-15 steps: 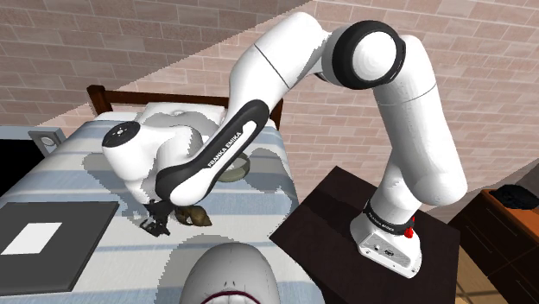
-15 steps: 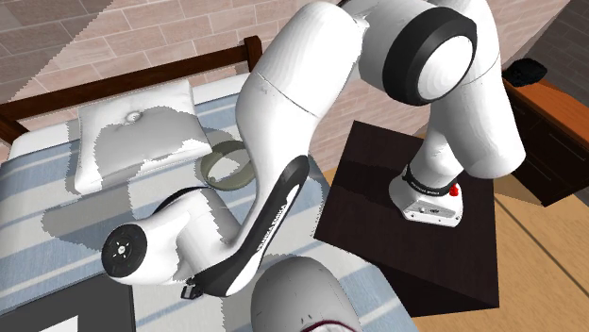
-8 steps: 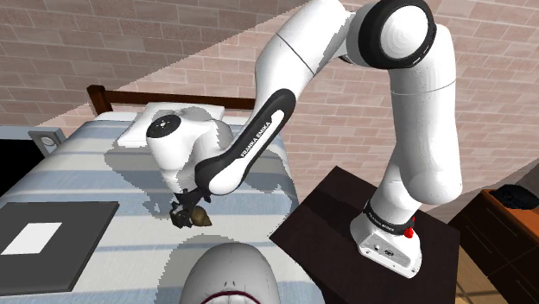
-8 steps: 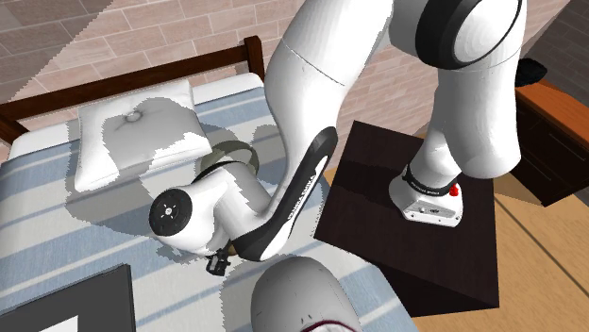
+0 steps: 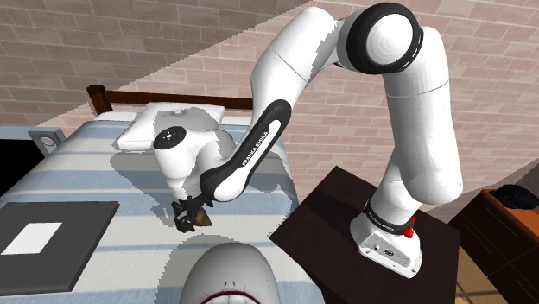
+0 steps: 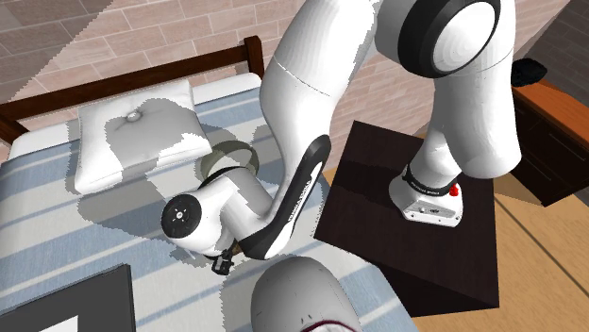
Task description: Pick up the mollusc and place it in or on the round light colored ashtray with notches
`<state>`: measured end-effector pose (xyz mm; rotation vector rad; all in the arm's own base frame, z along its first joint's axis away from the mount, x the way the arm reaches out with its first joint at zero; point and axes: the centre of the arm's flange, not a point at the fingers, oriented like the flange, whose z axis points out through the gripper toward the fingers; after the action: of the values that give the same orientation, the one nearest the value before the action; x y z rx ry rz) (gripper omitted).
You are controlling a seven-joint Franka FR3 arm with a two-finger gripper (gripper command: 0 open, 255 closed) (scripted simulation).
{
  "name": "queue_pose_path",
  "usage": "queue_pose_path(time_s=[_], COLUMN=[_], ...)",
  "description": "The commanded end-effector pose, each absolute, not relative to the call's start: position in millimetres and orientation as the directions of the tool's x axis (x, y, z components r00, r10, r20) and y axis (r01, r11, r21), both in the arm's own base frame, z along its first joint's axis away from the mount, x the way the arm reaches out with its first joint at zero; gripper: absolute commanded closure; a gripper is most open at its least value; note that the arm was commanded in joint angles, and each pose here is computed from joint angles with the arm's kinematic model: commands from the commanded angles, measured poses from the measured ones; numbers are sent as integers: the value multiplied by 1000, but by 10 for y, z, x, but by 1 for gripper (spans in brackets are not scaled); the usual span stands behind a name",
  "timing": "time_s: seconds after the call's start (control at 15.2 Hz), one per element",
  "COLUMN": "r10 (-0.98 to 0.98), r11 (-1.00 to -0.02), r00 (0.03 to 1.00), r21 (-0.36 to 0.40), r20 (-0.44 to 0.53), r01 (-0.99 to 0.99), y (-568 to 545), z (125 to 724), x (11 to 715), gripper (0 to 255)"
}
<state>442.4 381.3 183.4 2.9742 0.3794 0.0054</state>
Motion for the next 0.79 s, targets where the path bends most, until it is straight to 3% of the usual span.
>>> queue_pose_path(time_s=[0.0,0.33,0.4,0.73], r10=[250,250,250,250], r11=[-958,-958,-958,-958], r00=[968,968,968,968], r21=[142,142,142,142], r20=[-14,-14,-14,-14], r01=[250,250,250,249], y=[3813,3813,3813,3815], z=[1819,1820,1820,1817], x=[4422,4422,4422,4422], gripper=[0,0,255,255])
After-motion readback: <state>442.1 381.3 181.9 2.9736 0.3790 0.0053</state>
